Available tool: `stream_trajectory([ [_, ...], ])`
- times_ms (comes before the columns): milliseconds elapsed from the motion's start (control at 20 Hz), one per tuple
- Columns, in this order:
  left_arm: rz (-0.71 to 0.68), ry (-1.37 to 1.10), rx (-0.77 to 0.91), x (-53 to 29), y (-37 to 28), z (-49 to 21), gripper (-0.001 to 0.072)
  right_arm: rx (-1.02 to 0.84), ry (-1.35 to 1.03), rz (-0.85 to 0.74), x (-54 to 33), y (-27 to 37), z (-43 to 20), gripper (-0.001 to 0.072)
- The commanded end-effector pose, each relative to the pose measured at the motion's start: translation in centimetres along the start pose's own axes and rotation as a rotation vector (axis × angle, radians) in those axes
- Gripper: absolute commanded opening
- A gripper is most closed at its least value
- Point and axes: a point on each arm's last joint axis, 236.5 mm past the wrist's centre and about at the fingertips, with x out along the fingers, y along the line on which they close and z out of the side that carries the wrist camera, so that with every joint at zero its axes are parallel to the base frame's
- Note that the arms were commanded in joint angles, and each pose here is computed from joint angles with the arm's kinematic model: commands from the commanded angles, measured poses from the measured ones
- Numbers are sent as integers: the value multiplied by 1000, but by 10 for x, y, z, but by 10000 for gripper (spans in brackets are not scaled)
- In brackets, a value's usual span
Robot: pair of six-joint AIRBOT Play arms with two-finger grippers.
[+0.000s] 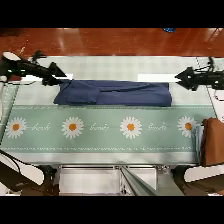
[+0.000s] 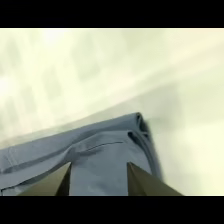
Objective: Fold the shirts.
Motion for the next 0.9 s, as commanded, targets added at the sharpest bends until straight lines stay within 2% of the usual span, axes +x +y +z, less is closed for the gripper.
stream_trajectory([
  [0, 279, -45, -75, -79, 58, -11, 507, -22, -17, -175, -46, -41, 0, 409],
  [100, 375, -213, -32, -114, 59, -4, 507, 32, 39, -267, -47, -69, -22, 408],
  [300, 322, -464, 89, -113, 5, -32, 508, 94, 46, -219, -8, -70, -49, 409],
  [550, 278, -383, 250, -47, -37, -103, 508, 102, 110, -125, 33, -47, -65, 409],
  [850, 221, -375, 312, -13, -68, -105, 508, 54, 232, -60, 82, -10, -104, 397],
])
